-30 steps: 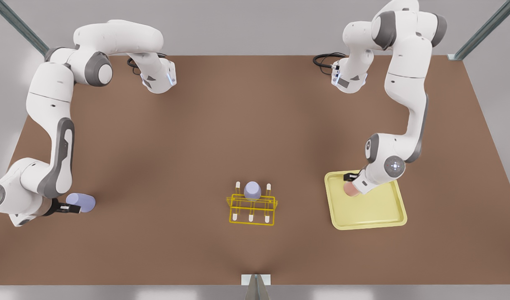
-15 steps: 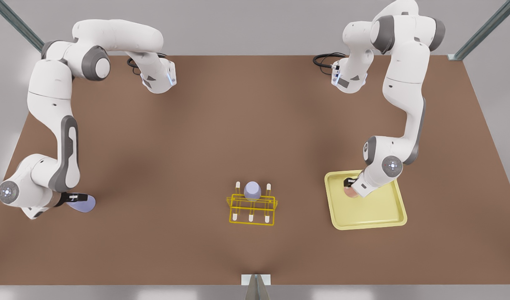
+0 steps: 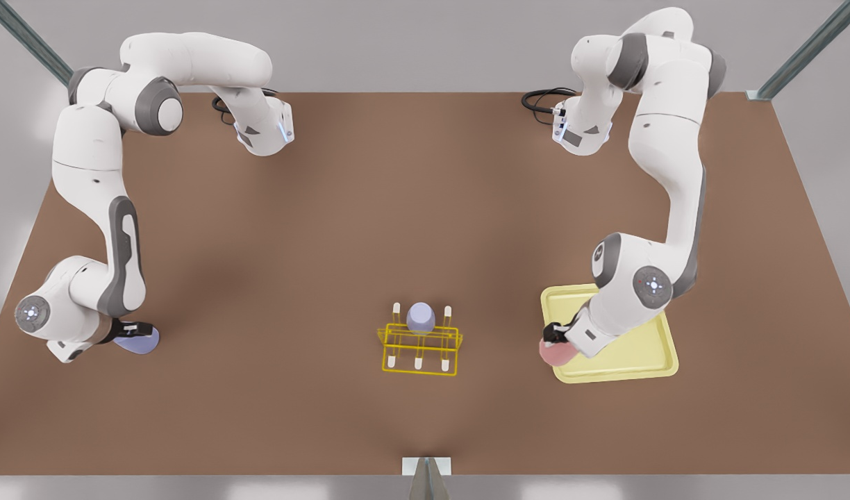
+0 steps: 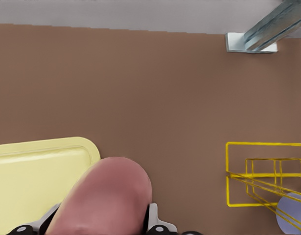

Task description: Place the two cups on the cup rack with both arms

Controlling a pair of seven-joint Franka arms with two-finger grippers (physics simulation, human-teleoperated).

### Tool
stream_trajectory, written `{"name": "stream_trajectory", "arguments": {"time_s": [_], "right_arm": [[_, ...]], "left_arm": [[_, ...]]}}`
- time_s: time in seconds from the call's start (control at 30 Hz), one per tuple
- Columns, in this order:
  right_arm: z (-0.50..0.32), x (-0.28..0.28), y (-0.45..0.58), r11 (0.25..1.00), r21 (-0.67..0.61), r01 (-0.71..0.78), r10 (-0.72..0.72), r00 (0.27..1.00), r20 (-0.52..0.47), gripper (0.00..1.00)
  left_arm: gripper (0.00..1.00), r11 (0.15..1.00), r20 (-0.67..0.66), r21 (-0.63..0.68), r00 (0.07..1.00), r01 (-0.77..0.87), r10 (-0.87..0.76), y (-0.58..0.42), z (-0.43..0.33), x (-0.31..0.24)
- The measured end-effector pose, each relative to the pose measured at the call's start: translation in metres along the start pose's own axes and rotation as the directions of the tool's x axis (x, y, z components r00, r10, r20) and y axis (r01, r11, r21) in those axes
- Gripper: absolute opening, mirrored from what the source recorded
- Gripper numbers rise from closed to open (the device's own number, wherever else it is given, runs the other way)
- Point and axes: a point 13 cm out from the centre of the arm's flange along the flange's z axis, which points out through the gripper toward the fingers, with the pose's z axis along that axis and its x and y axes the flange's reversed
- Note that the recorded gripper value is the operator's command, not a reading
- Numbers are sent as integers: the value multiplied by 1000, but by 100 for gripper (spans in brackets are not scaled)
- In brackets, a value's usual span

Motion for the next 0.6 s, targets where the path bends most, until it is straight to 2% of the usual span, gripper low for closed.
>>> {"name": "stream_trajectory", "arguments": {"time_s": [0.13,0.27,0.3,0.47,0.6], "right_arm": [[3,4,4,1000,-4,6,-6,1000,-2,100],[3,4,3,1000,-3,10,-10,1000,2,99],[3,4,3,1000,-2,10,-10,1000,3,94],[2,1,1,1000,2,14,-14,1000,11,89],[-2,-2,1,1000,5,18,-18,1000,18,89]], "left_arm": [[75,987,40,156,998,43,-50,-95,-8,-43],[75,958,20,265,993,107,-117,-156,5,-39],[75,951,23,284,990,125,-137,-165,4,-40],[75,918,31,348,976,191,-215,-204,11,-41],[77,907,7,355,969,228,-247,-223,35,-31]]}}
